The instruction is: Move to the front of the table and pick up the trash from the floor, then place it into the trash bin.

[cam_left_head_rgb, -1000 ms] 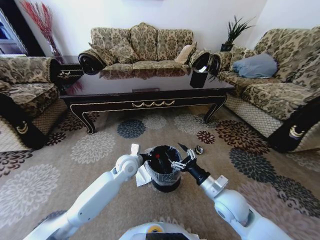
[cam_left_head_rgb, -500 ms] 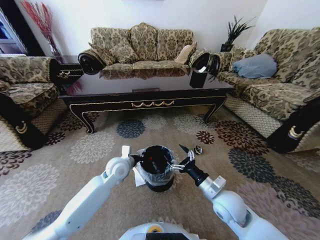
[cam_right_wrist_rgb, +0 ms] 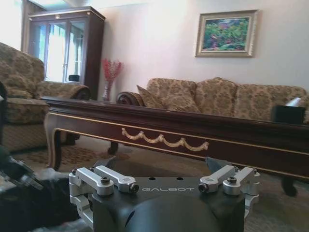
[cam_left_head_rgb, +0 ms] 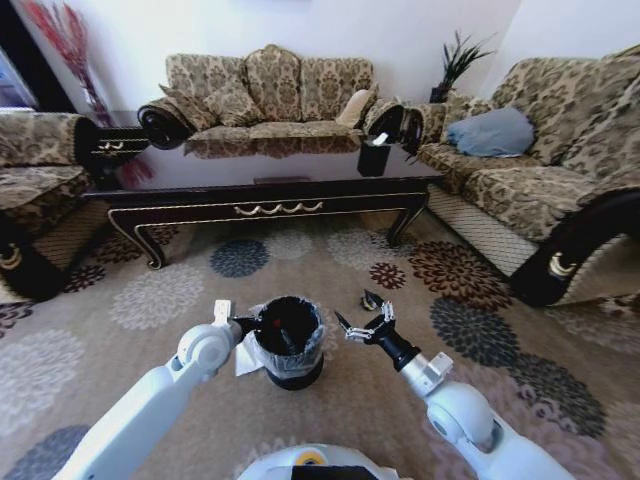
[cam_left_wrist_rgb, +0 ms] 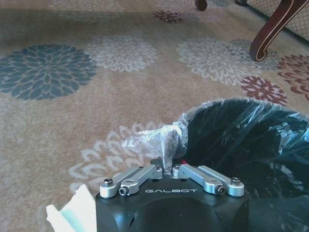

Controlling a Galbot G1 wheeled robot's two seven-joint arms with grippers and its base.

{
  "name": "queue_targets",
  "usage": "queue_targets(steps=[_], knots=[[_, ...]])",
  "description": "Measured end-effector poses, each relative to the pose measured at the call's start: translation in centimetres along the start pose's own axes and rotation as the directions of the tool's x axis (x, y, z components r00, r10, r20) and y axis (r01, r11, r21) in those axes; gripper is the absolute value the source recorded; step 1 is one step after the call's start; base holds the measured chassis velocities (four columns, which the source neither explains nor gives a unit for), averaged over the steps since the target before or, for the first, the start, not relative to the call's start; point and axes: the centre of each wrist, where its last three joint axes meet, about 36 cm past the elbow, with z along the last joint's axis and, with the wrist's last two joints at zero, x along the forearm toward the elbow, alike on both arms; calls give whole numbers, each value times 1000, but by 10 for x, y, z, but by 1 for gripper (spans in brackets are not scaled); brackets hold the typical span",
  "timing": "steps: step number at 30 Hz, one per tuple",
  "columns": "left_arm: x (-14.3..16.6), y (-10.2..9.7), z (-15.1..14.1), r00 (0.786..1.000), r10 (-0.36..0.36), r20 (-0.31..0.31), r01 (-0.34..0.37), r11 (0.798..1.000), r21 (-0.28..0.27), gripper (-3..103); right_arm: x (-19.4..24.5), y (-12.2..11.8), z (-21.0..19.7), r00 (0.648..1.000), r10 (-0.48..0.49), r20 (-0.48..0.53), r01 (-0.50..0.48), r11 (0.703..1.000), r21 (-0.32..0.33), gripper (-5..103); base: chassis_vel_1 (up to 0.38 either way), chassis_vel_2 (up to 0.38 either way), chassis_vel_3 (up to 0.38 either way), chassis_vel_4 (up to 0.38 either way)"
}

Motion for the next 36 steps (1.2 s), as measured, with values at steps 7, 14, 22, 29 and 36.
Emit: queue_targets(steps=[7,14,22,29,36], knots=[[21,38,-7,995,-95,44,92,994,58,4,0,-27,23,997,74,-27,-74,997,31,100,-72,-60,56,53],[63,70,-11,982,-173,83,161,979,128,4,-4,-66,64,981,175,-86,-169,983,65,100,42,24,-24,-11],[111,103,0,955,-274,109,251,950,185,4,-22,-97,118,958,234,-164,-215,968,126,100,0,0,0,0],[143,123,24,928,-360,101,325,911,254,4,-48,-120,176,931,267,-249,-223,956,191,100,0,0,0,0],[146,145,57,882,-470,31,451,861,235,4,-72,-134,230,884,326,-336,-281,943,178,100,0,0,0,0]])
